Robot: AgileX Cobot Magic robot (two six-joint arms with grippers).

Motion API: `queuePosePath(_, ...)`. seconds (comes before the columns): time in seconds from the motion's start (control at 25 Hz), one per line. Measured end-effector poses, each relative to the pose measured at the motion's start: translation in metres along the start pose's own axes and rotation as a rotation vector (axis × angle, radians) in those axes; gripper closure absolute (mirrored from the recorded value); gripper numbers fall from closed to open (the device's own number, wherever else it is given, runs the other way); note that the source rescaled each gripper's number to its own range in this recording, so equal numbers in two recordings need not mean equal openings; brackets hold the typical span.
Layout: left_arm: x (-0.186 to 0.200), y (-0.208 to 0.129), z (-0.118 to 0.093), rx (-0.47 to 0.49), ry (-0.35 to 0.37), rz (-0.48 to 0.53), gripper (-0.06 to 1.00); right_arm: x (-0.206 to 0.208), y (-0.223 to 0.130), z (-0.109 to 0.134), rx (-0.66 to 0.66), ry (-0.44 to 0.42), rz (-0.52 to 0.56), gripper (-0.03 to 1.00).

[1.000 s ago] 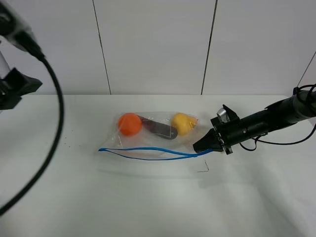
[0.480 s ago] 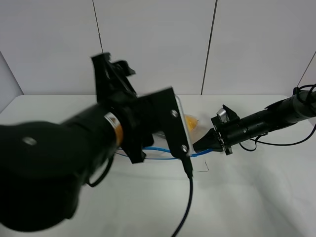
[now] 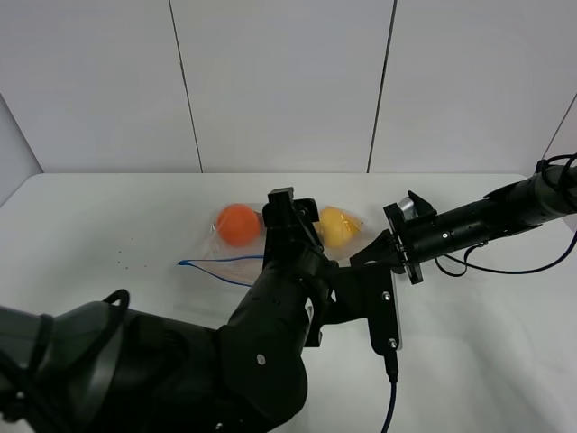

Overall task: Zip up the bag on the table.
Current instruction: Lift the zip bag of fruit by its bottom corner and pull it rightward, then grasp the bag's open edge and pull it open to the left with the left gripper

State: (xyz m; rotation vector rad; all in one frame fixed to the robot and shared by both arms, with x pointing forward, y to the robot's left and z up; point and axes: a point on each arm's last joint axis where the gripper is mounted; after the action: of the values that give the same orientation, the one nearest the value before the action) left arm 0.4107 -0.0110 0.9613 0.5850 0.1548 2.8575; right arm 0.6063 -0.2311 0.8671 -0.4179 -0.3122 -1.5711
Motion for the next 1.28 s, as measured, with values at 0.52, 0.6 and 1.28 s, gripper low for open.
queuePosePath(0.52,-0.016,0.026,-0.009,0.000,-0.038,-0.051,0.09,0.024,0.001,0.050,0.015,0.032,-0.090,0.97)
queuePosePath(0.6,-0.018,0.029,-0.013,-0.016,-0.054,-0.061,0.09,0.026,0.000,0.053,0.014,0.033,-0.094,0.97)
queuePosePath(1.28,-0.053,0.031,-0.012,-0.046,-0.096,-0.053,0.14,0.033,-0.005,0.065,0.033,-0.003,-0.082,0.97)
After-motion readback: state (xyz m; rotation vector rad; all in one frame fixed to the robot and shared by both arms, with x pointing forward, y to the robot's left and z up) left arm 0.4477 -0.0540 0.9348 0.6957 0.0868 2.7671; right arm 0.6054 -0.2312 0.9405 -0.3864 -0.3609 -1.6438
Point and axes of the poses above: a point on each arm's last joint axis where the gripper is mounted, x pointing back along that axis away from the gripper, z along the wrist's bending axis when the last joint is at zero, y = z × x, and after that the axes turned 6 degrees about -x, right-handed
